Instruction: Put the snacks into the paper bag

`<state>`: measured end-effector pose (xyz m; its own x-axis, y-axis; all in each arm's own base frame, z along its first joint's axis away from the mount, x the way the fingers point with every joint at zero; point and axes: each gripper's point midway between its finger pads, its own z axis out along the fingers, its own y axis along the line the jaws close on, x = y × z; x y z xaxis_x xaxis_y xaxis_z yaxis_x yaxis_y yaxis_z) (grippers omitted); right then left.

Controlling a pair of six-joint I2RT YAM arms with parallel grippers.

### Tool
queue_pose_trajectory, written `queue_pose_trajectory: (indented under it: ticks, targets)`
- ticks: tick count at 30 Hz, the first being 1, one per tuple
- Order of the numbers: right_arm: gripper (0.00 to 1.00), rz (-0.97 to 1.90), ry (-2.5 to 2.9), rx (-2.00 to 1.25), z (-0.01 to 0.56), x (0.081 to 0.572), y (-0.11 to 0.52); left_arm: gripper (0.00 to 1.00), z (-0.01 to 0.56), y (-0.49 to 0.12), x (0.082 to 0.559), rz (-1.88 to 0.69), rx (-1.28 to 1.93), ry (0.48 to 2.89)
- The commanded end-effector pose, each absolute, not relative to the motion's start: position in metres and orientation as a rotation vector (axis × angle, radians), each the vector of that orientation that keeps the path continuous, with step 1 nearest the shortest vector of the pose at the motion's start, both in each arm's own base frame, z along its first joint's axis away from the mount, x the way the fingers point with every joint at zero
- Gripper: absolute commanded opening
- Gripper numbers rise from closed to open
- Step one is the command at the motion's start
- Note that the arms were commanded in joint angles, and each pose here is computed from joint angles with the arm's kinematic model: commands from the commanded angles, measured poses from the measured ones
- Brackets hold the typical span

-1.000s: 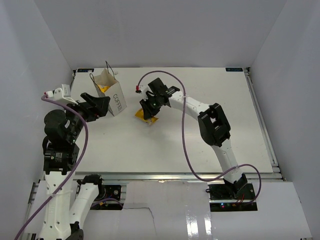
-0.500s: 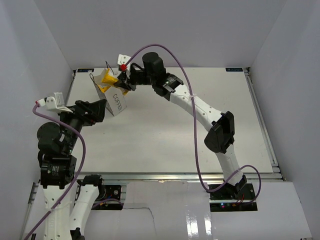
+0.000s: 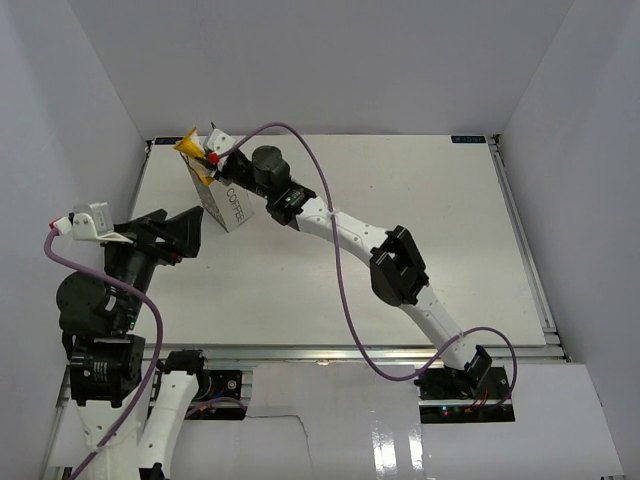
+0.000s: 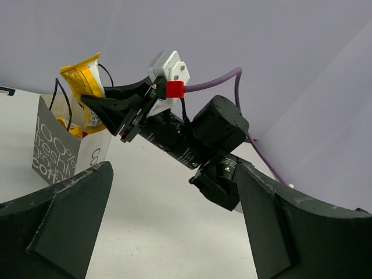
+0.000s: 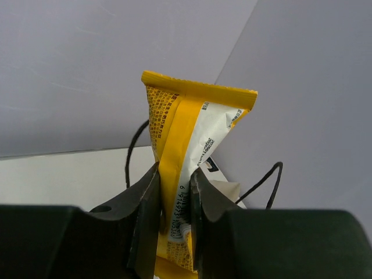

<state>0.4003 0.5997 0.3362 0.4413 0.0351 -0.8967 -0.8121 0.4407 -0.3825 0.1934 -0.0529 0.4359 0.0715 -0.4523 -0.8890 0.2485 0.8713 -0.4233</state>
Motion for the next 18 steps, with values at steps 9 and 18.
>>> queue_pose_trajectory:
  ticks: [9, 18]
  targets:
    - [0.25, 0.535, 0.79, -0.727, 0.406, 0.416, 0.577, 0.98, 0.433, -0.055, 0.188, -0.529, -0.16, 1.445]
    - [0.38, 0.504, 0.801, -0.767, 0.369, 0.42, 0.591, 0.98, 0.432, -0.056, 0.178, -0.537, -0.165, 1.454]
